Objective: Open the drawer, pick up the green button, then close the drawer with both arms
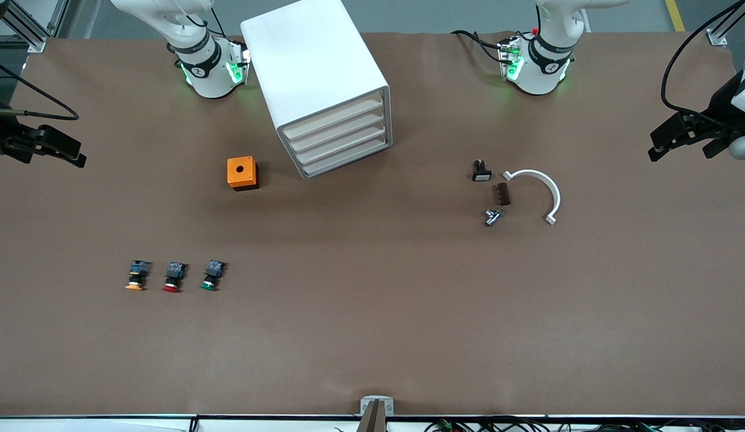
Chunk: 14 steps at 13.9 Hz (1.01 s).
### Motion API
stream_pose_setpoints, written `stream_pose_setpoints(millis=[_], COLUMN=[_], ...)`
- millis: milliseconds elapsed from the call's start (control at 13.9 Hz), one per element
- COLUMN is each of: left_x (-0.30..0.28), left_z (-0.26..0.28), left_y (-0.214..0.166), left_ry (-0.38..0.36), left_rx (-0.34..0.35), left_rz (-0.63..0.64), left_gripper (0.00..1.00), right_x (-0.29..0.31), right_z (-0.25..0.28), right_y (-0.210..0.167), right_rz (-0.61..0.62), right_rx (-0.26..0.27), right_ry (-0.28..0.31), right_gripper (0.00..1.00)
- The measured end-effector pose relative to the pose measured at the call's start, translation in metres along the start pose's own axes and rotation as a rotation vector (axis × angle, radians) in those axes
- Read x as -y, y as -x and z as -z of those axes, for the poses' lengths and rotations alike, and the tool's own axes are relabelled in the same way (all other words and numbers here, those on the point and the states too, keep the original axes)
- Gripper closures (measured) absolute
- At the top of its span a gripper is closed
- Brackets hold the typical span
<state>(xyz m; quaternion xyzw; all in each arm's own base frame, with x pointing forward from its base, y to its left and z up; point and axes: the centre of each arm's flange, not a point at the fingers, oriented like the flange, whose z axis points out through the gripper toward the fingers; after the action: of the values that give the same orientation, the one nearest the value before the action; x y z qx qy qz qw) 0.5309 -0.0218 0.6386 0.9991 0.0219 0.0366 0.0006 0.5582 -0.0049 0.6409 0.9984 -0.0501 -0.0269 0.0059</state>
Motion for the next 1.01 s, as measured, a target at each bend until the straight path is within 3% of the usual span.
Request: stream_pose_setpoints(millis=[721, 1010], left_x=[-0.0013, -0.0065], left_z=[0.0037, 0.0070], left_y=[0.0020, 0.0045], left_ry=[-0.002, -0.002], left_rx=[0.038, 0.050], left_rz=[-0.003, -0.013], left_gripper=[0.00, 0.00], right_x=[0.0001, 0.0008], right_z=[-0.0025, -0.0076], right_y=[-0.0005, 0.0040], right_rz=[0.000, 0.008], right_rx=[0.002, -0.044], right_ry=[0.000, -0.008], right_gripper=[0.00, 0.00])
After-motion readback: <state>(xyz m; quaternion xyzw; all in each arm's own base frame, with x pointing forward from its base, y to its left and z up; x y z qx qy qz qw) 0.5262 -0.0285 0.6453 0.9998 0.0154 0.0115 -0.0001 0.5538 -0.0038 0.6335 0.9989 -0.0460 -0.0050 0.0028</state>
